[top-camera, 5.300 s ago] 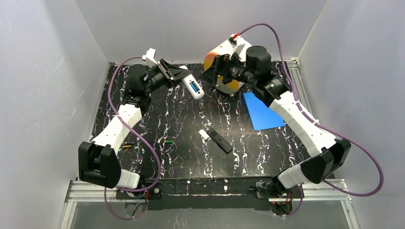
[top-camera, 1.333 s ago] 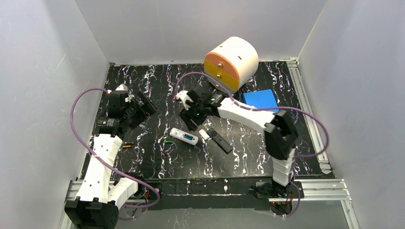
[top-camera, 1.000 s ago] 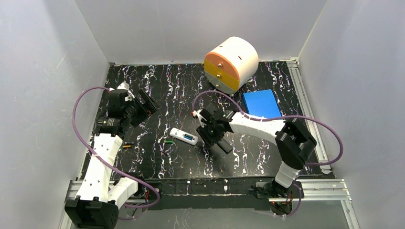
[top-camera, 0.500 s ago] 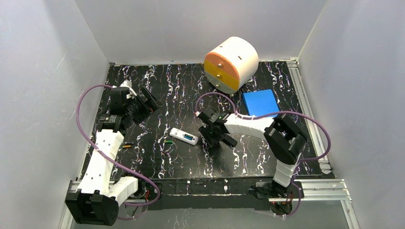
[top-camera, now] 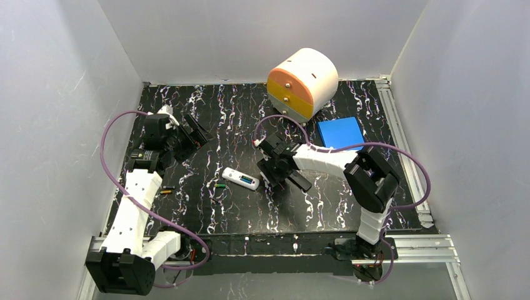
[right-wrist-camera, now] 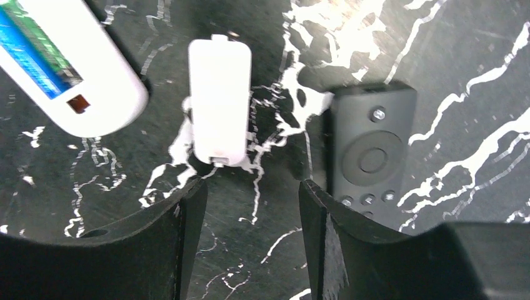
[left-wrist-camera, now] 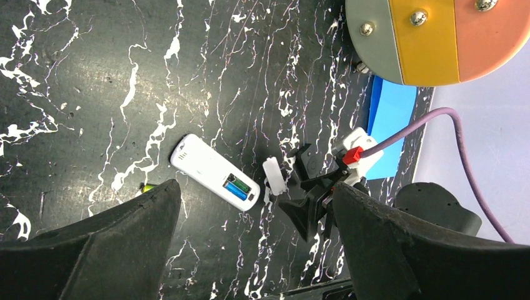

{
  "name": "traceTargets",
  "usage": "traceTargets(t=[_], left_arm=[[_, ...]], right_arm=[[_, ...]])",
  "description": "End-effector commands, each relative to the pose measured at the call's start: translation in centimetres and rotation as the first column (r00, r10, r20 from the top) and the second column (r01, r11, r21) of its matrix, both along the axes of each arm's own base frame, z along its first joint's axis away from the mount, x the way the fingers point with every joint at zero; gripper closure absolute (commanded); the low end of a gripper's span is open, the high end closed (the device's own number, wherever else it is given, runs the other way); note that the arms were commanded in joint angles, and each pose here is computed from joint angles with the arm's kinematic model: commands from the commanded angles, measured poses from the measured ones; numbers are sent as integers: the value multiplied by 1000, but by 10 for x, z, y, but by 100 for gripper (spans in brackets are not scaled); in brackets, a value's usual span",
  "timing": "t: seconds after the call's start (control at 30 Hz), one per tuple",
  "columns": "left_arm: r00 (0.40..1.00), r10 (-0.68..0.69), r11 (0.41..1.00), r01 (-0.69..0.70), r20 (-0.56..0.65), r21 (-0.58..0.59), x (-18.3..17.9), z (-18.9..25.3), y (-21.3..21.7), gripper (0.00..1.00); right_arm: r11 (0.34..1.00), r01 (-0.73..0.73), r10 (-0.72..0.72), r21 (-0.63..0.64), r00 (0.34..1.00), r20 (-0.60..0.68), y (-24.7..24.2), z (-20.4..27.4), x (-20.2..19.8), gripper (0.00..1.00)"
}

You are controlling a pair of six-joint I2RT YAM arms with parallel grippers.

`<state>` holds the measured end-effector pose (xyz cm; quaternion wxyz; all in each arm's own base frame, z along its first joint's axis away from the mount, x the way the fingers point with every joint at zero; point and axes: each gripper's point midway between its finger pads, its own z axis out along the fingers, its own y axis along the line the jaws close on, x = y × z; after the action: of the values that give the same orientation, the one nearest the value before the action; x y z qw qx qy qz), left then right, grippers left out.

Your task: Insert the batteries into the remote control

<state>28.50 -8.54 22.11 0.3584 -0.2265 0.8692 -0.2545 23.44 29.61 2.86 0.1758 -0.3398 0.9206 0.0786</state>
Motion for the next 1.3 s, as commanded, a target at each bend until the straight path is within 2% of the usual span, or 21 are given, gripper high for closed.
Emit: traceTargets(t=[0.0, 0.13, 0.33, 0.53, 0.77, 0.97, 1.1, 1.27], left_arm=[[1000, -22, 1000, 22, 6, 7, 0, 2, -1, 12], [1000, -24, 1000, 24, 8, 7, 1, 3, -1, 12], [1000, -22, 1000, 22, 5, 6, 1, 2, -1, 12], [1000, -23, 1000, 23, 4, 6, 1, 2, -1, 11], [1000, -25, 1000, 25, 2, 3, 1, 1, -2, 12], [999, -38, 999, 38, -3, -17, 3, -3, -6, 11], [996, -88, 995, 87, -30, -52, 4, -18, -15, 11], [980, -174, 978, 162, -91, -129, -2, -48, -32, 13]], right_arm=[[988, -111, 111, 107, 994, 4, 31, 19, 2, 35], [985, -128, 130, 114, 991, -13, 36, 18, 0, 35], [994, -88, 88, 72, 996, -2, 37, 6, 9, 42], [997, -59, 59, 47, 998, -8, 36, -2, 12, 43], [999, -51, 51, -18, 999, -16, 23, -8, 11, 58], [990, -113, 112, -84, 994, -13, 15, -13, 5, 59], [992, -111, 111, -66, 994, -5, 18, -13, 6, 69], [997, -81, 80, 11, 994, 74, 30, 10, 18, 72]])
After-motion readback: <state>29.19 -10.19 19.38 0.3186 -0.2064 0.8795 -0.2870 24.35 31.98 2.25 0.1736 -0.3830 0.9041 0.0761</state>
